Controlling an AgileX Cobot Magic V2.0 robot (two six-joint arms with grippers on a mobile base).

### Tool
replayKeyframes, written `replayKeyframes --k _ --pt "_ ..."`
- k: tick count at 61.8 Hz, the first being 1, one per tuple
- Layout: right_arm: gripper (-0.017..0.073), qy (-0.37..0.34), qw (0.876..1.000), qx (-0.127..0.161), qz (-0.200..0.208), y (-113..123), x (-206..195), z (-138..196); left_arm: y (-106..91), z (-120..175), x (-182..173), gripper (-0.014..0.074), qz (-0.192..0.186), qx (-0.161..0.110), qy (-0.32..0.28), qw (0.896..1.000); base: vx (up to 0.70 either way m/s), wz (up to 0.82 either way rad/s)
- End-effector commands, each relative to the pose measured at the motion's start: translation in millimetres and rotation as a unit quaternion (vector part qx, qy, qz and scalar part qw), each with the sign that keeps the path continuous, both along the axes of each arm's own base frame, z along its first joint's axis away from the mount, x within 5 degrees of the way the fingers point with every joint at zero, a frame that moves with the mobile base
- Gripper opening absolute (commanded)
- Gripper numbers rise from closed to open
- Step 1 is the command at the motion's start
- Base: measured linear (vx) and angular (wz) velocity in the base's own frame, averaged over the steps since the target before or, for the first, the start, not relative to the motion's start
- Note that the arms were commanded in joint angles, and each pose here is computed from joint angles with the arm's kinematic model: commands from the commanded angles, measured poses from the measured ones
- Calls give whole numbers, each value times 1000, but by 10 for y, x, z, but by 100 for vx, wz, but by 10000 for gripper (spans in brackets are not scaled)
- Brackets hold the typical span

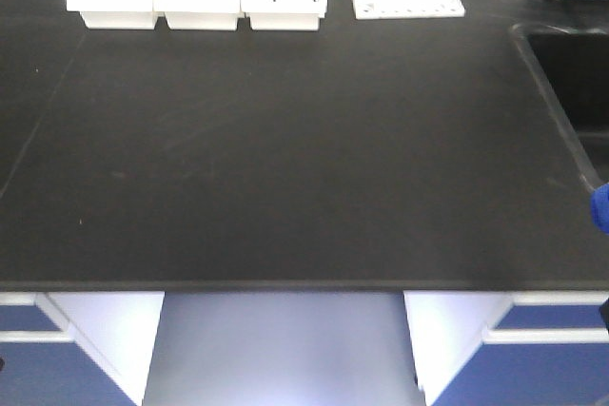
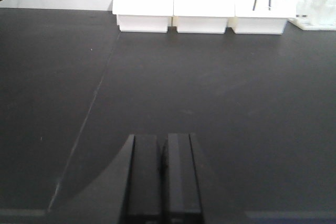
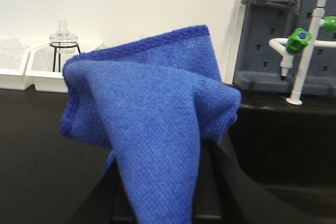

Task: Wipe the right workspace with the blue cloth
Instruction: 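Drive the base to the other bench holding the cloth in the right gripper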

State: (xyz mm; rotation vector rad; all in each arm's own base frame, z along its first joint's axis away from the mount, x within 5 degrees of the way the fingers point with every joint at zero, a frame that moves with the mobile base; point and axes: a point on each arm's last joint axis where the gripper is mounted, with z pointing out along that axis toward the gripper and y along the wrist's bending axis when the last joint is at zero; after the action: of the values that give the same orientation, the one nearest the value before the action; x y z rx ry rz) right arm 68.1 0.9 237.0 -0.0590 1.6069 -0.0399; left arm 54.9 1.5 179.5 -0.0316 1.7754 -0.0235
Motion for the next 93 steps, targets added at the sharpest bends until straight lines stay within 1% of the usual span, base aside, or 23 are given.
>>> replayKeyframes --k 1,23,48,73,93 --pt "-3 -49 999 -1 -4 -7 12 158 -14 -23 10 -6 -8 -5 -32 999 -25 -9" --pt "-3 -49 999 -1 -4 -7 12 158 -14 -23 10 -6 -8 -5 -32 999 -28 -14" --pt "-3 -49 999 -1 -4 -7 12 158 -14 -23 10 -6 -8 -5 -32 999 -30 -30" --pt "-3 -49 999 -1 -4 -7 12 158 -14 -23 10 -6 -8 -5 -32 999 -28 -40" --pt "-3 -49 999 -1 -4 -7 12 158 -14 -23 10 -6 -8 -5 -32 999 -21 -60"
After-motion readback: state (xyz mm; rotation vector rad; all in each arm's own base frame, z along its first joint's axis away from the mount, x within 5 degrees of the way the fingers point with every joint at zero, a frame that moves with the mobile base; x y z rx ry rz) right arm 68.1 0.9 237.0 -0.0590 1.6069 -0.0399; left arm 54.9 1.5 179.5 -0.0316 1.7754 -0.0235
